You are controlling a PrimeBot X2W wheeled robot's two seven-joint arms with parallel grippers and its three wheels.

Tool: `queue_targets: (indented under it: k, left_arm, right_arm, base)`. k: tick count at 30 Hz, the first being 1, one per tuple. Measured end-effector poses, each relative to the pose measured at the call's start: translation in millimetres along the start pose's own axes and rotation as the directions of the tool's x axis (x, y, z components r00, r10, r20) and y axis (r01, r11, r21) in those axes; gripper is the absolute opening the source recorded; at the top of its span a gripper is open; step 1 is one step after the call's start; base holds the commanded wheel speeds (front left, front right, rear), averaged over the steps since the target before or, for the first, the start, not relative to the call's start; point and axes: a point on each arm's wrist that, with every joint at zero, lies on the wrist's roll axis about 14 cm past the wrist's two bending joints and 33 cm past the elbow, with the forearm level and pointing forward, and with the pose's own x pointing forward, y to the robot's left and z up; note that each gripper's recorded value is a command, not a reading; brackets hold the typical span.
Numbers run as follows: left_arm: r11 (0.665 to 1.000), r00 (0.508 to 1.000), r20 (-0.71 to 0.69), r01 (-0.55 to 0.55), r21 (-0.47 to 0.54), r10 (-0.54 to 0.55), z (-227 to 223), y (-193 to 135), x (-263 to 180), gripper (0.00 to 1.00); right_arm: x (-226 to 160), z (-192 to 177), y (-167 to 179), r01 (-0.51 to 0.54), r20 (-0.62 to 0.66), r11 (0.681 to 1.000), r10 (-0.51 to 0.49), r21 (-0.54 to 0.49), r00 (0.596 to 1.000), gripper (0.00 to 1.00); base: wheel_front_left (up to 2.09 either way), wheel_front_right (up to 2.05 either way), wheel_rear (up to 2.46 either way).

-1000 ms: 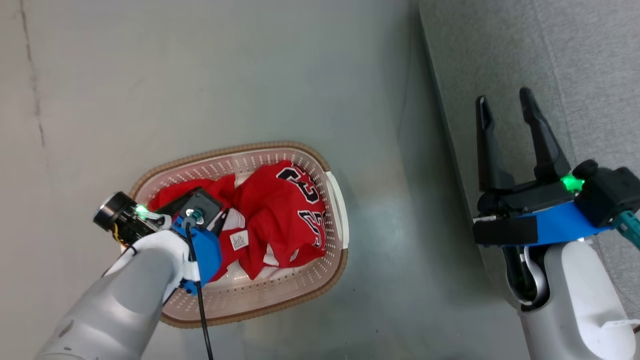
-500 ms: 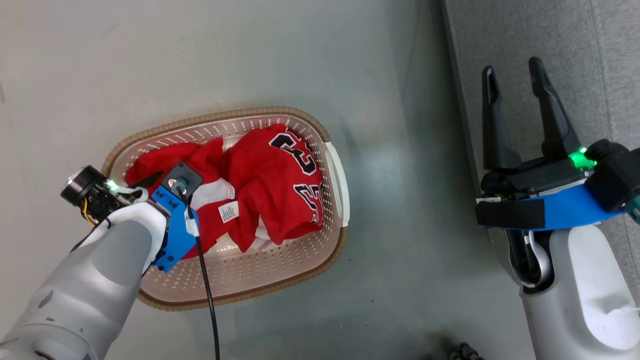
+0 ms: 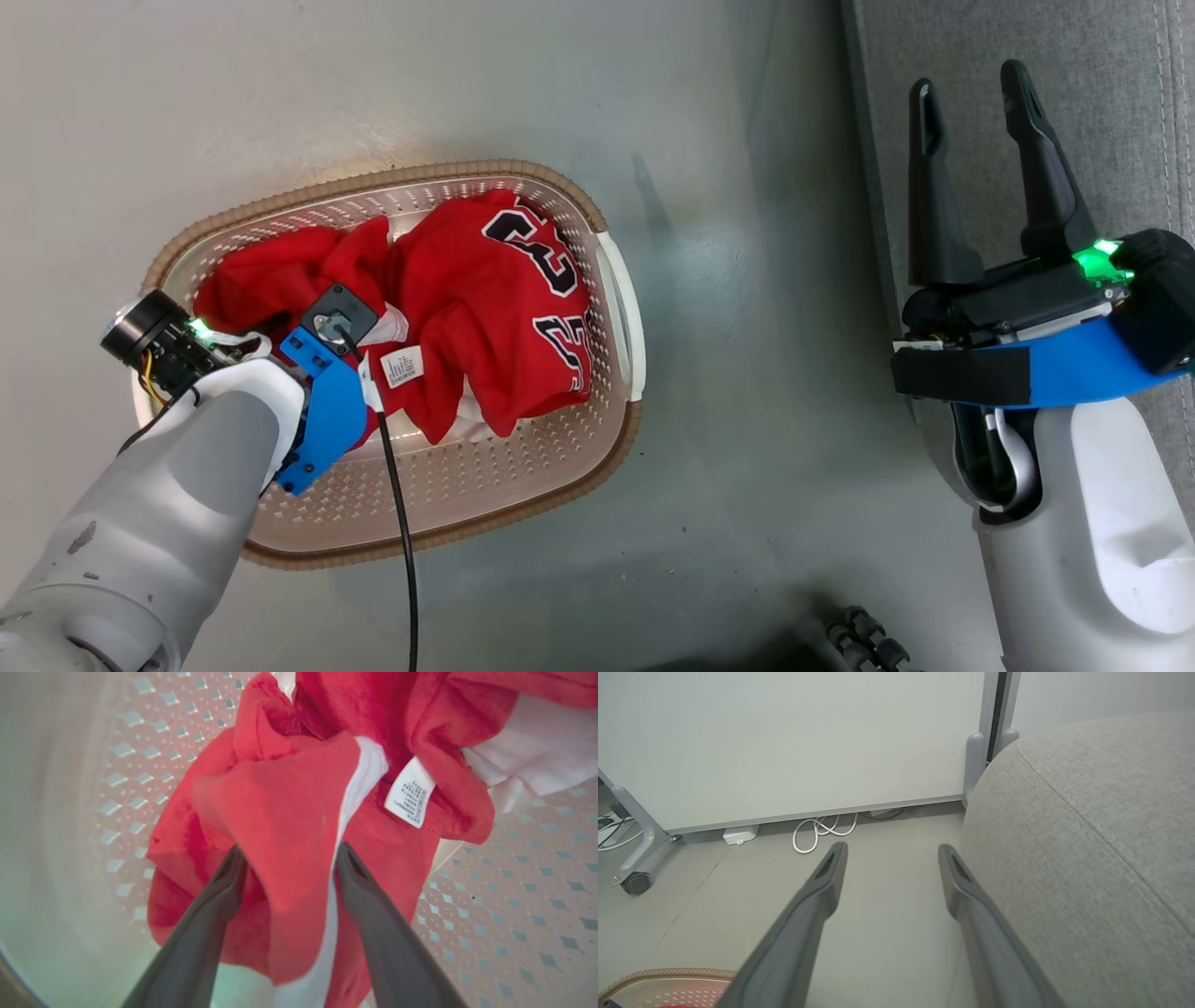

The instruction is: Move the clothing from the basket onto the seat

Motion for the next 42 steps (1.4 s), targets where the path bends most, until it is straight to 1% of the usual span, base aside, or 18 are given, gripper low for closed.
queue_targets:
  k: [1,2,9,17,21,28,33,42]
  left_arm:
    - [1.000,1.000,-0.001,0.002,0.007,-0.002,0.0,-0.7,0.8,0.29]
    - [1.000,1.000,-0.001,0.004,0.013,-0.004,0.4,-1.1,1.5,0.00]
    - [1.000,1.000,0.021,0.001,0.026,-0.002,5.1,0.1,-1.4,0.00]
    - [1.000,0.990,0.141,0.003,-0.009,-0.002,34.0,-7.5,-16.9,0.00]
    - [1.000,0.975,0.224,0.008,-0.022,-0.003,55.6,-15.0,-29.4,0.00]
    - [0.999,0.932,0.362,-0.003,-0.051,0.021,88.3,-20.1,-60.0,0.00]
    - [0.997,0.886,0.461,-0.007,-0.082,0.045,109.1,-27.5,-86.0,0.00]
    - [0.988,0.797,0.591,-0.040,-0.146,0.120,137.1,-26.1,-137.6,0.00]
  right_arm:
    - [0.3,0.0,-0.5,0.001,0.000,1.000,-0.001,0.001,1.000,1.00]
    - [0.5,0.0,-1.0,0.002,0.001,1.000,-0.002,0.002,1.000,1.00]
    - [0.1,2.6,-1.0,0.004,0.005,1.000,-0.004,0.007,1.000,1.00]
    - [1.6,14.5,5.0,-0.007,0.031,1.000,0.007,0.015,1.000,1.00]
    - [2.2,21.7,12.1,-0.023,0.045,1.000,0.022,0.018,0.999,1.00]
    - [-1.4,36.2,26.8,-0.055,0.070,0.998,0.053,0.020,0.996,1.00]
    - [-8.3,47.6,35.3,-0.070,0.086,0.997,0.068,0.018,0.994,1.00]
    - [-20.8,69.1,53.8,-0.107,0.120,0.994,0.104,0.017,0.987,1.00]
  base:
    - [0.00,0.00,0.00]
    - [0.00,0.00,0.00]
    - [0.00,0.00,0.00]
    - [0.00,0.00,0.00]
    - [0.00,0.00,0.00]
    - [0.00,0.00,0.00]
    - [0.00,0.00,0.00]
    - [0.00,0.00,0.00]
